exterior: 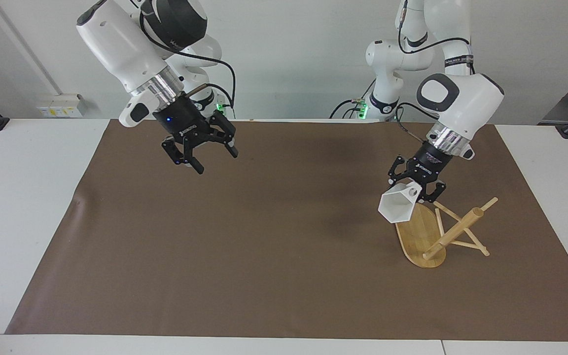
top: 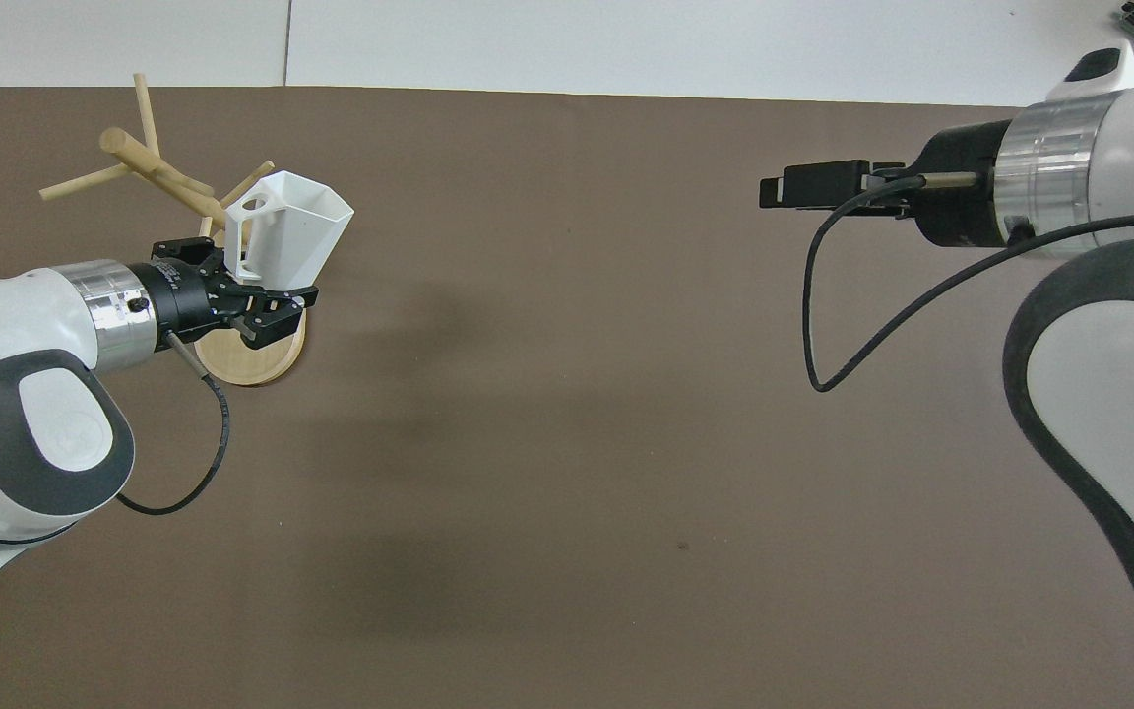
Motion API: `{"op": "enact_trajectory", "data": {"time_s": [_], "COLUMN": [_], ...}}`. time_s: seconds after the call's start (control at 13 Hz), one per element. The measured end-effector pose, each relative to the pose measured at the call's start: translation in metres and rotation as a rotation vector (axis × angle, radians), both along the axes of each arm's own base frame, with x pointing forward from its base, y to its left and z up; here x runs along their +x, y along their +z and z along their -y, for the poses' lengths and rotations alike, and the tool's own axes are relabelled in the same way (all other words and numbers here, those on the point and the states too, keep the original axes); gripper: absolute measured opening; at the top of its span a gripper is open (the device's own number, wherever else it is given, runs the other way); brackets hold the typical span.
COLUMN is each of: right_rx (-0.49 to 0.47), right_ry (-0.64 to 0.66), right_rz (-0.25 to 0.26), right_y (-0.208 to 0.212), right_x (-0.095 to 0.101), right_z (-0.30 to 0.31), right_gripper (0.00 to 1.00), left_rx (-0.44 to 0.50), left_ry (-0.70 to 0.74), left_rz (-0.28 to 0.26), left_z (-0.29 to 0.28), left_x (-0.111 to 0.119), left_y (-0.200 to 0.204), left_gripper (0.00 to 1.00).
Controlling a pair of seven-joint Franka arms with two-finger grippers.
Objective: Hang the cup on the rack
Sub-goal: 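Carry the mug to the rack while the right gripper withdraws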
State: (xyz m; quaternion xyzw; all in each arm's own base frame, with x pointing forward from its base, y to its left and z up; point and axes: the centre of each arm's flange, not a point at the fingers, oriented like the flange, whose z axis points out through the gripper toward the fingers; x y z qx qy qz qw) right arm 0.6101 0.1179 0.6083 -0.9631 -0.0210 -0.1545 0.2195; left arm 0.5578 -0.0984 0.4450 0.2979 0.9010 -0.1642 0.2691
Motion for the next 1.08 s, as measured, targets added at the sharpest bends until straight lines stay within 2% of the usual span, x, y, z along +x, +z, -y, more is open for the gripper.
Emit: {"op": "enact_trajectory", "data": {"time_s": [0.23,0.46,0.85,1.08], "right_rx": [-0.084,-0.196,-0.325,-0.344], "right_ry": [-0.012,0.043,0.056,0.048], "right_rz": [0.009,-0.004,-0.097,-0.178], "right_y": [-0.003,-0.01,-0.021,-0.027], "right_x": [0.003,0.003,-0.007,-0.018], "right_z": [0.021,0.064,0.126,0.145], "right_gripper": [1.0,1.0,1.0,1.0], "left_rx": [0.004,0.007,0.014,0.016], "left_ry": [0.033,0.06,0.081,0.101], "left_rz": [0.022,0.031,0.045,0.052], "left_z": [-0.007,-0.011,-0.013,-0.022], "left_x": [0.003,0.006,0.017,0.021], "left_y": [0.002,0.001,-0.005,-0.005], "left_gripper": [0.7,0.7,0.7,0.7]}}
